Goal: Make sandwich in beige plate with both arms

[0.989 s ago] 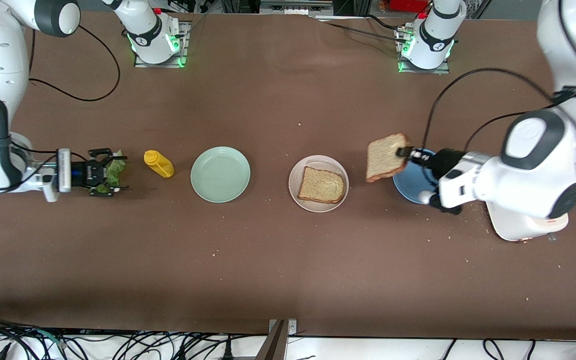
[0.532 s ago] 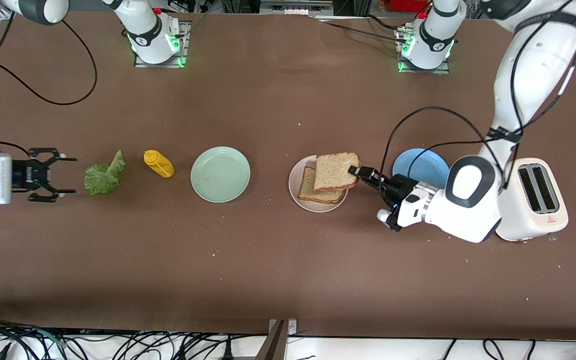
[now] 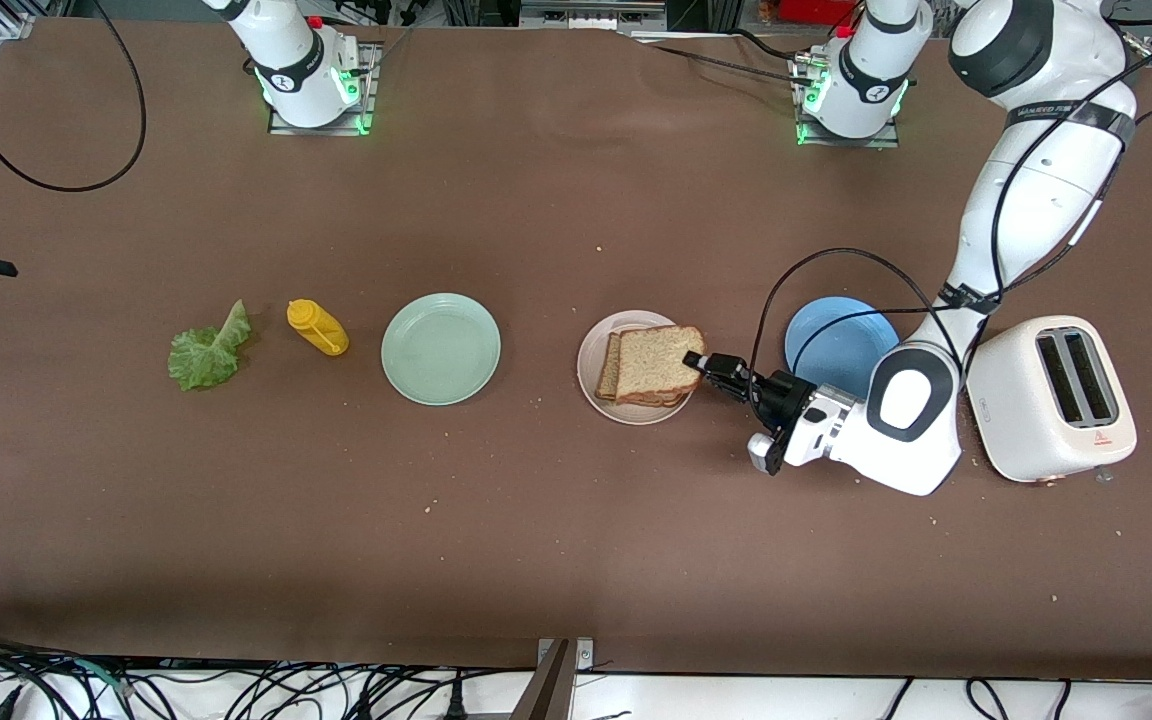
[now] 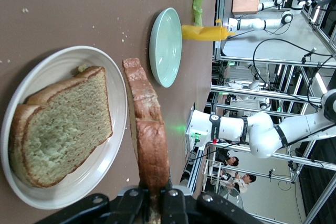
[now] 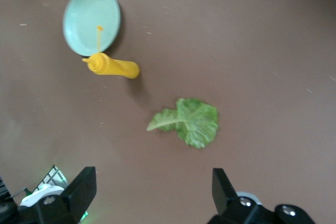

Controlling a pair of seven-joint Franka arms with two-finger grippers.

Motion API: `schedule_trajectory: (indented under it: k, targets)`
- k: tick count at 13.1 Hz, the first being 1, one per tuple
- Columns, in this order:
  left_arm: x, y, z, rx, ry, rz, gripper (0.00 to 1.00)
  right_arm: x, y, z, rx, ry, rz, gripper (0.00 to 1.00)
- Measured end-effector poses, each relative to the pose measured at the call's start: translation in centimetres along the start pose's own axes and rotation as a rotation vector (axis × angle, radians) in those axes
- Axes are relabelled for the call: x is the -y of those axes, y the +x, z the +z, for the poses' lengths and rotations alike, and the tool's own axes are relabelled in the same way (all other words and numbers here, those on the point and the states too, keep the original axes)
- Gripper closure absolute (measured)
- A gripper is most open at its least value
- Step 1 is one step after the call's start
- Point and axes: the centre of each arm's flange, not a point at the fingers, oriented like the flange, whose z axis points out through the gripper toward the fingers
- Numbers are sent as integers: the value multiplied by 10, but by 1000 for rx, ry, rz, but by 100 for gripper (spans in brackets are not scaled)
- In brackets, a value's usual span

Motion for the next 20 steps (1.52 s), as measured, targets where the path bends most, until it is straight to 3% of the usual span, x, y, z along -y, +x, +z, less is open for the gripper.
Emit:
schedule_trajectory:
  k: [2, 5, 9, 15, 17, 20]
  targets:
    - [-26, -7, -26, 19, -7, -28, 92, 36, 31, -13, 76, -108, 144, 2]
    - [-77, -24, -61, 48, 38, -124, 92, 34, 58, 36, 144, -189, 291, 1]
    - [-163, -61, -103, 102, 315, -227, 92, -3, 46, 138, 133, -233, 370, 1]
    - [-252, -114, -148, 34, 694, -341, 92, -6, 25, 235, 103, -290, 404, 1]
    - [-261, -118, -149, 17, 744, -365, 92, -7, 11, 262, 78, -323, 412, 1]
    - [-262, -118, -148, 14, 747, -373, 92, 3, -1, 302, 68, -337, 428, 1]
